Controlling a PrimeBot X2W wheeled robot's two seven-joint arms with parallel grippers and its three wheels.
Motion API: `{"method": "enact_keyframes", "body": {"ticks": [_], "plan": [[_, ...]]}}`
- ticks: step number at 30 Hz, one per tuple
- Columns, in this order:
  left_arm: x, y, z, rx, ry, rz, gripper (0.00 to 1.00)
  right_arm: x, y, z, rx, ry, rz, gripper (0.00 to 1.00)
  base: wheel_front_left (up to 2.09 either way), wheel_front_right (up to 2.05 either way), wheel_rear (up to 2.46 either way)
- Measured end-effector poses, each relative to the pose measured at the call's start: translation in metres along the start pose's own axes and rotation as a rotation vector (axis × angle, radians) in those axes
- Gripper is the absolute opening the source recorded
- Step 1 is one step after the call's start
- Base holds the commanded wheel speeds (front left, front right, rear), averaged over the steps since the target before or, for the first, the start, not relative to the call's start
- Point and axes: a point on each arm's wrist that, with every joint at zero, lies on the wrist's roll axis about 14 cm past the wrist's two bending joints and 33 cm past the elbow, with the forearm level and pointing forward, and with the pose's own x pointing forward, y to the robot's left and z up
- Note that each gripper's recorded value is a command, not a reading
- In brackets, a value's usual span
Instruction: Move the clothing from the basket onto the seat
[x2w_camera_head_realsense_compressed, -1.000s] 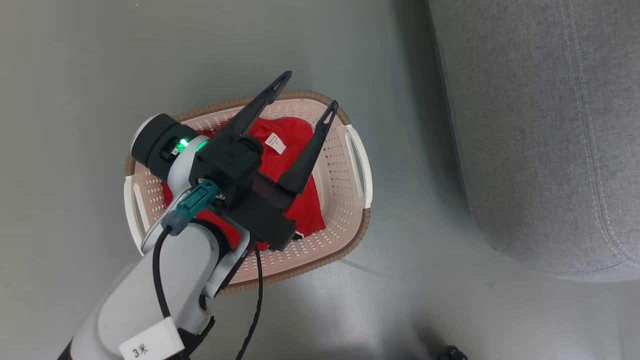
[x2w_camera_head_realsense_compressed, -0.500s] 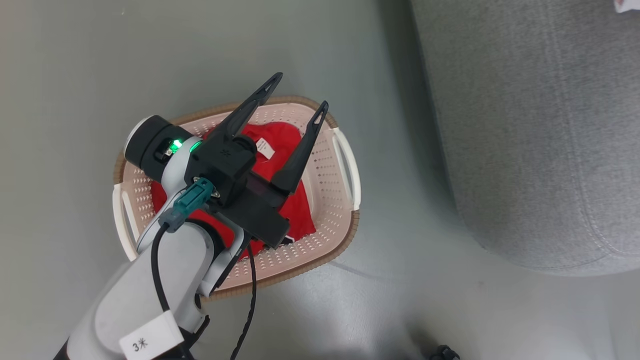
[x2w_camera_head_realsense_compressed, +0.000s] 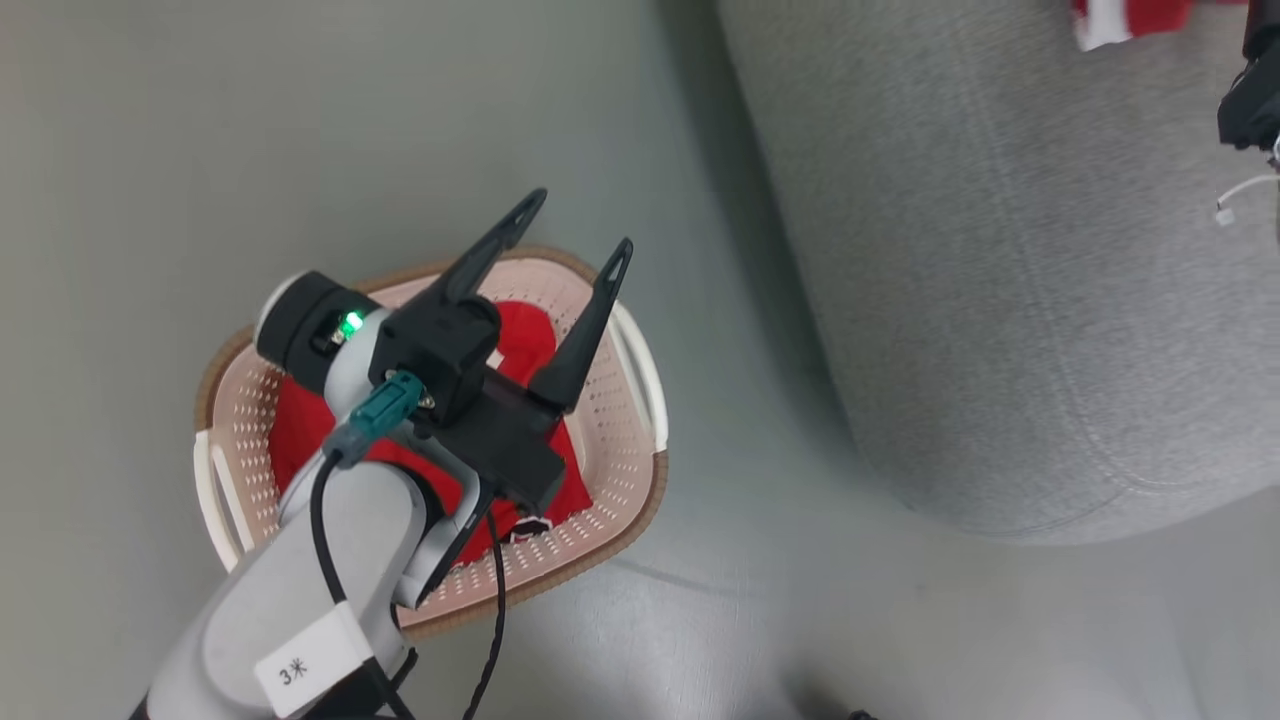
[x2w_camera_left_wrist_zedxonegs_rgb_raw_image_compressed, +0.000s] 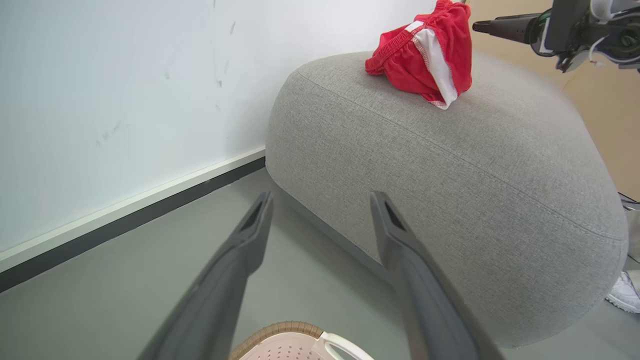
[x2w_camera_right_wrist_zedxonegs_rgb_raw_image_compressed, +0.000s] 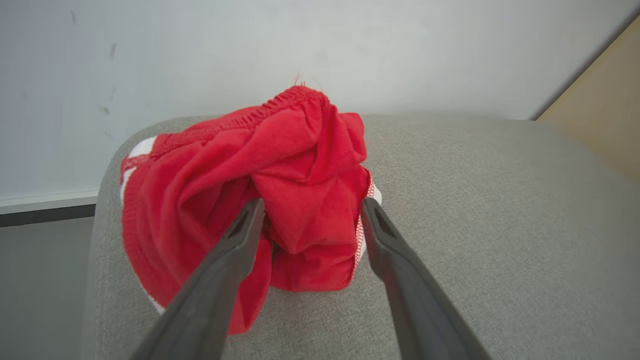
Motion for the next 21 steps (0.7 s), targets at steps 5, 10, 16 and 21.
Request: {"method": "enact_keyframes", "body": {"ticks": [5,10,16,21], "plan": [[0.002,-0.015,0.009,0.0,-0.015,-0.021,1.0,-0.017,-0.014,0.015,-0.026,-0.03,-0.004,1.0,0.0,0.0,0.0],[-0.001,-0.027,0.025,-0.011,-0.045,-0.018,1.0,-0.035,-0.024,0.033,-0.012,-0.071,-0.008,1.0,0.0,0.0,0.0],[-0.013,-0.023,0.051,0.0,-0.107,0.044,1.0,-0.055,-0.011,0.049,0.013,-0.112,0.042,1.0,0.0,0.0,0.0],[-0.041,-0.01,0.053,-0.007,-0.11,0.145,1.0,-0.071,0.017,0.049,0.047,-0.128,0.111,1.0,0.0,0.0,0.0]]}}
